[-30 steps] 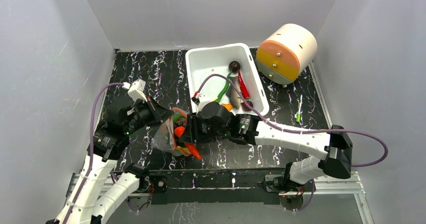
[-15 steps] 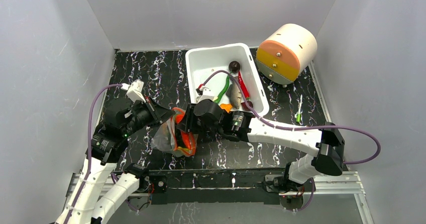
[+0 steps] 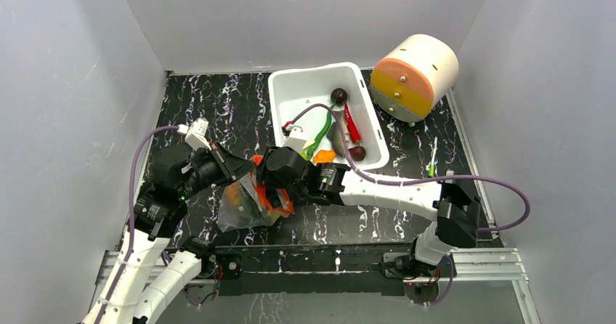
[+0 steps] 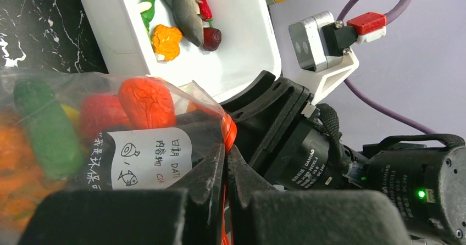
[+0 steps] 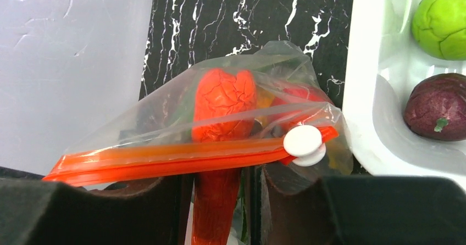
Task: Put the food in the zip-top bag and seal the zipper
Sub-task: Place the fake vegetable in the zipper food storage bag.
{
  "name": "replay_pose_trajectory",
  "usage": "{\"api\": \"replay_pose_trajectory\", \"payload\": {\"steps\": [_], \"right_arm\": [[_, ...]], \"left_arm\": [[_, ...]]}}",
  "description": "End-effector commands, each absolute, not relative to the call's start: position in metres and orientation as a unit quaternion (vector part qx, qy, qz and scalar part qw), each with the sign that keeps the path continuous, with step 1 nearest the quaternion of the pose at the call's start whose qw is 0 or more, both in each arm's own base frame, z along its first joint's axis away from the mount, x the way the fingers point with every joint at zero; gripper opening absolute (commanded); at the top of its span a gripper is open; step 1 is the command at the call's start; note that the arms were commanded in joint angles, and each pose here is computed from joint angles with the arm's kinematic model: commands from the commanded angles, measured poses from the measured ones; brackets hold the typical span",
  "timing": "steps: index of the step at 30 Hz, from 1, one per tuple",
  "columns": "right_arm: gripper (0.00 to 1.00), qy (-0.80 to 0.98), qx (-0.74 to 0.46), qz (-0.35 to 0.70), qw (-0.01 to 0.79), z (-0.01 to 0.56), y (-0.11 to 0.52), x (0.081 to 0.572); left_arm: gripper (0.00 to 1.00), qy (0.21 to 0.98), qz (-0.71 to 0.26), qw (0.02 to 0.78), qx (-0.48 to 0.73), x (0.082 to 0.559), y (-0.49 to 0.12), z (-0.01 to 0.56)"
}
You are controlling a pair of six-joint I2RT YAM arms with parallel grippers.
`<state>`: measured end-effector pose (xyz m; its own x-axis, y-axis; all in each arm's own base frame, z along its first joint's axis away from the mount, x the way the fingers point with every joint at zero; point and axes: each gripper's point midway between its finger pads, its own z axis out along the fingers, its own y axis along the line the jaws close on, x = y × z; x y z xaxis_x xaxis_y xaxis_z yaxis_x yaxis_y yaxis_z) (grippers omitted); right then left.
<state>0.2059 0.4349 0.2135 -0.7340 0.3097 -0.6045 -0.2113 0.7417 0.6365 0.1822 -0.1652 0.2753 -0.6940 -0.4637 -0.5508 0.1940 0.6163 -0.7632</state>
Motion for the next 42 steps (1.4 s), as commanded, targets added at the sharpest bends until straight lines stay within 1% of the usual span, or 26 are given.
{"api": "replay_pose_trajectory", "payload": {"steps": [1,3,4,8,17,22,25,26,28,30,34,37,40,42], "right_arm": [[0.38,0.828,0.045,0.39,0.4,0.254,0.447,0.218],[0.46,0.83,0.018,0.39,0.399,0.257,0.446,0.213],[0.48,0.831,0.001,0.389,0.397,0.26,0.445,0.209],[0.51,0.84,-0.055,0.371,0.393,0.261,0.433,0.198],[0.48,0.81,-0.155,0.39,0.409,0.3,0.399,0.17],[0.45,0.816,-0.168,0.344,0.432,0.293,0.373,0.174],[0.44,0.774,-0.277,0.312,0.476,0.301,0.363,0.173],[0.45,0.743,-0.346,0.288,0.494,0.304,0.357,0.171],[0.49,0.685,-0.439,0.275,0.512,0.306,0.349,0.16],[0.51,0.611,-0.524,0.271,0.528,0.302,0.342,0.145],[0.52,0.565,-0.52,0.265,0.583,0.315,0.331,0.147],[0.52,0.558,-0.532,0.263,0.58,0.315,0.332,0.145],[0.51,0.604,-0.482,0.216,0.597,0.316,0.324,0.17],[0.51,0.644,-0.425,0.2,0.604,0.327,0.319,0.186]], "left_arm": [[0.0,0.79,-0.463,0.396,-0.069,0.18,-0.172,0.295],[0.0,0.79,-0.46,0.398,-0.071,0.181,-0.171,0.294],[0.0,0.791,-0.459,0.399,-0.071,0.182,-0.171,0.293],[0.0,0.794,-0.441,0.414,-0.064,0.183,-0.166,0.295],[0.0,0.8,-0.422,0.422,-0.062,0.184,-0.16,0.295],[0.0,0.8,-0.422,0.425,-0.046,0.184,-0.162,0.297],[0.0,0.796,-0.427,0.428,-0.023,0.183,-0.166,0.302],[0.0,0.796,-0.427,0.43,-0.009,0.182,-0.167,0.304],[0.0,0.796,-0.42,0.435,0.011,0.182,-0.167,0.307],[0.0,0.799,-0.417,0.433,0.022,0.18,-0.167,0.308],[0.0,0.805,-0.421,0.416,0.036,0.177,-0.171,0.306],[0.0,0.812,-0.415,0.408,0.034,0.174,-0.17,0.299],[0.0,0.819,-0.401,0.41,0.016,0.176,-0.164,0.294],[0.0,0.824,-0.389,0.412,0.009,0.177,-0.16,0.291]]}}
